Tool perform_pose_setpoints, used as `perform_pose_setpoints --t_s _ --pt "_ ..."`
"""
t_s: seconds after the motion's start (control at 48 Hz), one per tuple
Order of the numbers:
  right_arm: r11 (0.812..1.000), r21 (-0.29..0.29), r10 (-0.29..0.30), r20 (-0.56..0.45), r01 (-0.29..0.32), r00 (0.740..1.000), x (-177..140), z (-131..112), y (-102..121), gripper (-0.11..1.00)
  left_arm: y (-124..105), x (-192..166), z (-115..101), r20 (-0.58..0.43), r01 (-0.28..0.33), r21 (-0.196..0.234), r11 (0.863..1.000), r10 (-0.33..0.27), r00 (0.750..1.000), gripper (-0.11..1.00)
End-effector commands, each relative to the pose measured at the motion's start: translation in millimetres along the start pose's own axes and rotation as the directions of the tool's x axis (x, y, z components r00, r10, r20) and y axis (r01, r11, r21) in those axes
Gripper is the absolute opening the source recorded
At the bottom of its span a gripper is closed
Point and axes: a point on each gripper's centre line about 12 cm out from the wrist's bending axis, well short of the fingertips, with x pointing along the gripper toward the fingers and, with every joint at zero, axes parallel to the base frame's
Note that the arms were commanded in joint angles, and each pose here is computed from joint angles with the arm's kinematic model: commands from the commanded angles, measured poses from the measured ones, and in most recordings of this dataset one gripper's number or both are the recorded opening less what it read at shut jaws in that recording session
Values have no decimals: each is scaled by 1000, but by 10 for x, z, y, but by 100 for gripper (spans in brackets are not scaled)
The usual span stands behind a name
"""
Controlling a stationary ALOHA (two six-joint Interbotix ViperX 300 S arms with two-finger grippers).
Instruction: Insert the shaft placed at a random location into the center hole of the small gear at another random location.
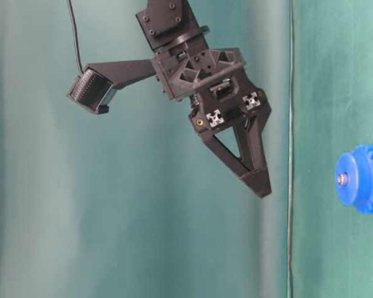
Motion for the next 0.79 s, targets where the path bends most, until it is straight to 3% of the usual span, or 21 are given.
perform_pose_setpoints --t_s 0.0,0.77 --pt "1000 -1 1 37 -1 999 -56 140 6 77 3 17 75 20 -1 2 1000 1 1000 0" --pt "1000 2 2 78 -2 997 -847 63 -11 77 3 17 75 20 -1 2 1000 1 1000 0"
